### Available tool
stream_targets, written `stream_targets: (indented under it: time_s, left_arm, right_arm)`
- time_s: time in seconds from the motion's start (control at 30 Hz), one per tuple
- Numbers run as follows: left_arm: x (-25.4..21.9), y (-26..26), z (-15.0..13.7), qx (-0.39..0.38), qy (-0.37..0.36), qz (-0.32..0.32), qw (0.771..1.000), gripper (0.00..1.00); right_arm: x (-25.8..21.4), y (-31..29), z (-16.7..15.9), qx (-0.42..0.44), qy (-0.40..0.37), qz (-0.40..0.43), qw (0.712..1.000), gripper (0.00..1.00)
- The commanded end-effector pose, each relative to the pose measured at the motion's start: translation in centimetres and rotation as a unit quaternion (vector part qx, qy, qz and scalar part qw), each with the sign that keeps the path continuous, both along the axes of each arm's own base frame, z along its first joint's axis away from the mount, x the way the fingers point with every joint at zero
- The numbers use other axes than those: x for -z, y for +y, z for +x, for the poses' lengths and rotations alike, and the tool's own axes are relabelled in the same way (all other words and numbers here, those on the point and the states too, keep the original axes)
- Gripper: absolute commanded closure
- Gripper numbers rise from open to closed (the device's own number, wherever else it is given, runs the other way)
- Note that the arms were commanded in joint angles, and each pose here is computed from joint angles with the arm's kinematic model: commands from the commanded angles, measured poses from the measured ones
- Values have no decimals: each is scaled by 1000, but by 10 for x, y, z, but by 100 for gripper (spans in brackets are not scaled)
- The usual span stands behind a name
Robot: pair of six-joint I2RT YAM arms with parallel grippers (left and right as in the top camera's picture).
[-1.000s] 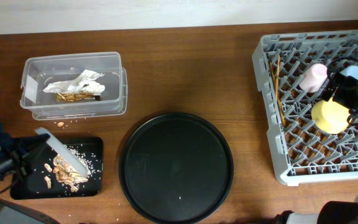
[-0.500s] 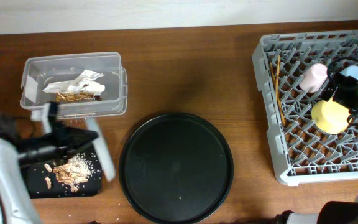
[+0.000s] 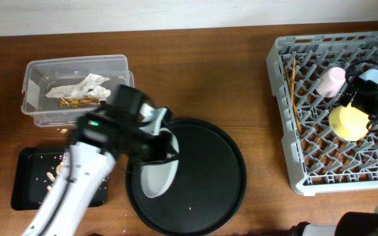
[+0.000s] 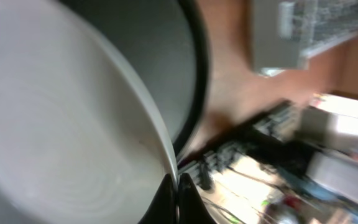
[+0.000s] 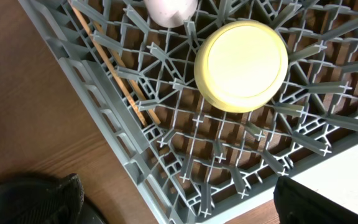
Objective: Sort waste into correct bins and load items into the dishwasher rack
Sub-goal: 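Carry the empty plate back and set it on the round tray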
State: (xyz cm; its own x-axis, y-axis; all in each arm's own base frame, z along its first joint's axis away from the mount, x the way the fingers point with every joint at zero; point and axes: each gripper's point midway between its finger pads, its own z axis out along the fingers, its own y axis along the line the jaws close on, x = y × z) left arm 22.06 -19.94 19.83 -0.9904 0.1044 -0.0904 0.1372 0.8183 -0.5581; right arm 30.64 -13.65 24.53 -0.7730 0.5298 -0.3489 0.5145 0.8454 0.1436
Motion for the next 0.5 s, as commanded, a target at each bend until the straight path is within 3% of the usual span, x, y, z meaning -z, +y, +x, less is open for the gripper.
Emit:
stream_targets:
  time_s: [0.0,0.13,0.47]
  left_arm:
    - [19,-8,3,-94,-34,122,988,99]
    - [43,-38,-7,-62,-62,176,981,99]
    - [117,-94,-29,16,-32,221,975,99]
  right_arm:
    - [-1,-3,0,0,-1,-7,1000,1]
    - [-1,-3,0,0,-1,-7,1000,1]
    - [-1,-3,0,0,-1,-7,1000,1]
